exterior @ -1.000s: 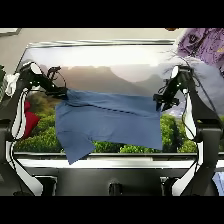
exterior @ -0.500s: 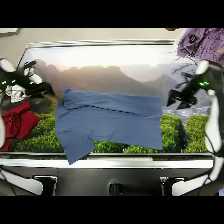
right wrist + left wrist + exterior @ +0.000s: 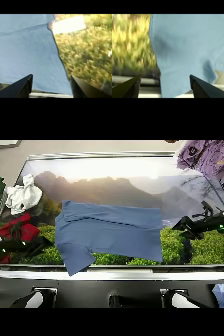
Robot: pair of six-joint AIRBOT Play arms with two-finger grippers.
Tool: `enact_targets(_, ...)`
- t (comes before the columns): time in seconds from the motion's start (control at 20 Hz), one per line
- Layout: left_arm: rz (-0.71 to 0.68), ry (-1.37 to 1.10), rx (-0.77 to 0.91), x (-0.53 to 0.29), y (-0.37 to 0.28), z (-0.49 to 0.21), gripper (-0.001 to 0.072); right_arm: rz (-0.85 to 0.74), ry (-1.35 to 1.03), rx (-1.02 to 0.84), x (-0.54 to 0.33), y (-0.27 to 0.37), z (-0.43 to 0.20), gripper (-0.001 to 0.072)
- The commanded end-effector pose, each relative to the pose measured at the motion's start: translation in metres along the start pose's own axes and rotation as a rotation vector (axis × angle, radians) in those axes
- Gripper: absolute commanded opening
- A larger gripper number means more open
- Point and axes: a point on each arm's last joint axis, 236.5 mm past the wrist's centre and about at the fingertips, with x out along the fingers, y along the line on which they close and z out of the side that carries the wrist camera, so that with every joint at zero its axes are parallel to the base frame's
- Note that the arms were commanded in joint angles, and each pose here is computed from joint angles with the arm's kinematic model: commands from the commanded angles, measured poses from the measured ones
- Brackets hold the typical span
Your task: Fold the clothes and pants, and hang the long-sleeved shirts on hangers.
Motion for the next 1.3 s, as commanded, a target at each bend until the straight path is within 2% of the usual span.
enact_targets(0.0, -0.095, 0.005, -0.108, 0.032, 0.000, -0.041, 0.0716, 0.050, -0.032, 0.011, 0.001, 0.008, -0.001, 0.0544)
enact_targets(0.15, -0.108, -0.005, -0.138, 0.045, 0.002, -0.043, 0.0716, 0.058, -0.021, 0.012, 0.000, 0.010, -0.003, 0.0544)
enact_targets(0.4, -0.093, -0.002, -0.093, 0.066, -0.003, -0.037, 0.0716, 0.063, 0.009, 0.022, 0.001, 0.011, -0.010, 0.0544)
enact_targets(0.65, -0.174, 0.063, -0.068, 0.086, -0.029, -0.046, 0.0714, 0.040, 0.022, 0.019, 0.001, 0.005, -0.013, 0.0545)
enact_targets(0.7, -0.175, 0.080, -0.066, 0.089, -0.031, -0.049, 0.0658, 0.015, 0.046, 0.010, 0.003, -0.001, -0.019, 0.0548)
enact_targets(0.75, -0.174, 0.086, -0.061, 0.090, -0.031, -0.051, 0.0392, -0.026, 0.069, 0.006, 0.006, -0.013, -0.026, 0.0554)
enact_targets(0.8, -0.179, 0.083, -0.045, 0.089, -0.032, -0.050, 0.0082, -0.044, 0.084, 0.024, 0.013, -0.021, -0.032, 0.0554)
enact_targets(0.85, -0.182, 0.078, -0.034, 0.088, -0.034, -0.049, 0.0025, -0.039, 0.110, 0.041, 0.022, -0.025, -0.041, 0.0556)
enact_targets(0.9, -0.186, 0.077, -0.029, 0.086, -0.036, -0.047, 0.0024, -0.027, 0.147, 0.062, 0.031, -0.028, -0.053, 0.0562)
enact_targets(0.95, -0.192, 0.075, -0.023, 0.084, -0.039, -0.045, 0.0025, -0.023, 0.193, 0.077, 0.042, -0.032, -0.069, 0.0606)
enact_targets(1.25, -0.214, 0.047, 0.016, 0.071, -0.054, -0.028, 0.0024, 0.010, 0.273, 0.105, 0.081, -0.045, -0.113, 0.0611)
